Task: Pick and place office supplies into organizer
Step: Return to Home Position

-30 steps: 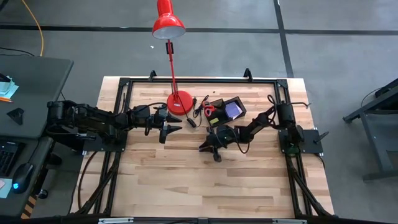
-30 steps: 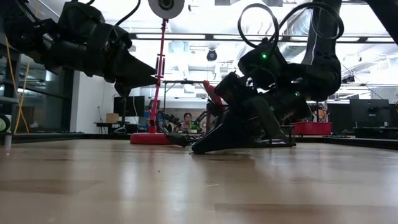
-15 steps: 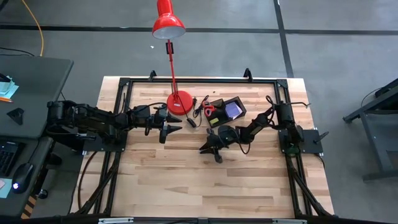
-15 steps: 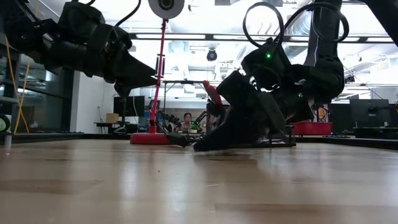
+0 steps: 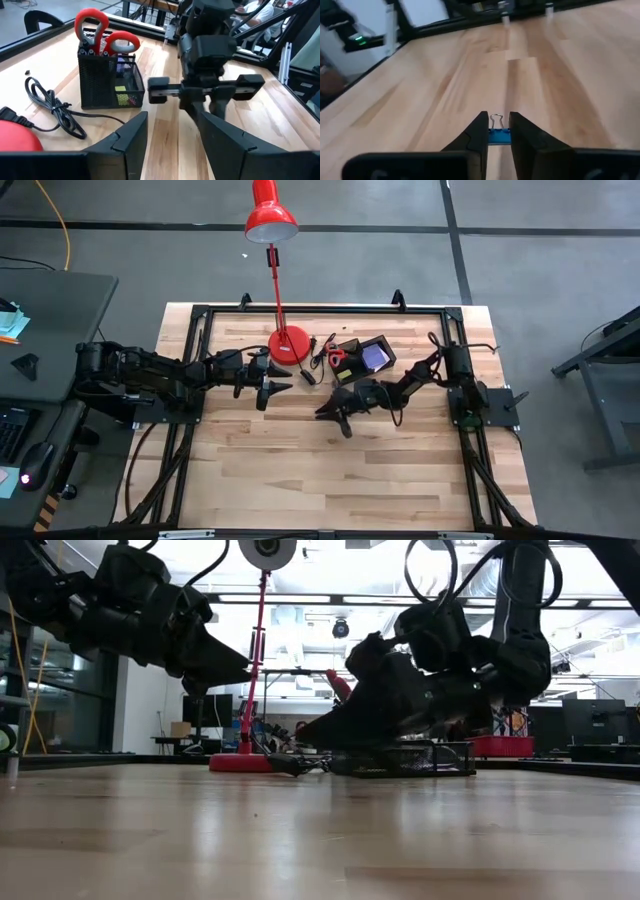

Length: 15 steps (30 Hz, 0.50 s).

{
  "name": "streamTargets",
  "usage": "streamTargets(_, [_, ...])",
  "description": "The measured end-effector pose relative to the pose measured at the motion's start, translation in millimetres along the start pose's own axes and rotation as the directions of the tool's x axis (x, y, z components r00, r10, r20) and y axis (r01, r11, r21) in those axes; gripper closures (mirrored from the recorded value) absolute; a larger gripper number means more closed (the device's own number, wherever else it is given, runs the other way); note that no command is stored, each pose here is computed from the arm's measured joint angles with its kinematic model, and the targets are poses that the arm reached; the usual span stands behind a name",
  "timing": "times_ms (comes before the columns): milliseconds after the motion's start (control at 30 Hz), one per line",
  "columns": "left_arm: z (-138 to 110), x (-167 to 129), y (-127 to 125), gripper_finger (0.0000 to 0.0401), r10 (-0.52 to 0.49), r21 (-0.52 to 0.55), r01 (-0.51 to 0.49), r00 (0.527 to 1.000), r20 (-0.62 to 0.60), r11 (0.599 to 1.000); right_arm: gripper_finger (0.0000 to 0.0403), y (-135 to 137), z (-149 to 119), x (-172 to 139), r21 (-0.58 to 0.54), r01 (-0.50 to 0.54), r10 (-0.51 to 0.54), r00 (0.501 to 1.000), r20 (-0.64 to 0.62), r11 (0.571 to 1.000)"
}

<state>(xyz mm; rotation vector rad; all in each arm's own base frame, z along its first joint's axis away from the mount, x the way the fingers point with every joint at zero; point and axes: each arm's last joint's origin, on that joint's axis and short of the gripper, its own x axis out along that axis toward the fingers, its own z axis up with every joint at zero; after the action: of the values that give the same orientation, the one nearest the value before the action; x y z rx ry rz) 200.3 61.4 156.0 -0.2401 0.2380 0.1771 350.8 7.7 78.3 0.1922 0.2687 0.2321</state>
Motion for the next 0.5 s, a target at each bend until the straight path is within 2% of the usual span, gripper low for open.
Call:
streamTargets(133, [-0.4, 0.0, 0.1, 0.0233, 0.001, -0.001, -0.001, 1.000, -0.004, 1.000, 0.0354, -2.6, 0.8, -0.2, 0.025, 0.078, -0.078, 0.997, 0.015, 0.997])
streamTargets(267, [-1.3, 0.0, 0.2, 0.0233, 0.002, -0.003, -0.003, 1.000, -0.014, 1.000, 0.0364, -3.8, 1.6, -0.4, 0.042, 0.123, -0.124, 0.992, 0.027, 0.992])
streamTargets(500, [-2.0, 0.0, 0.4, 0.0233, 0.004, -0.012, -0.004, 1.000, -0.021, 1.000, 0.0357, -3.4, 5.3, -0.4, 0.081, 0.118, -0.123, 0.990, 0.063, 0.990])
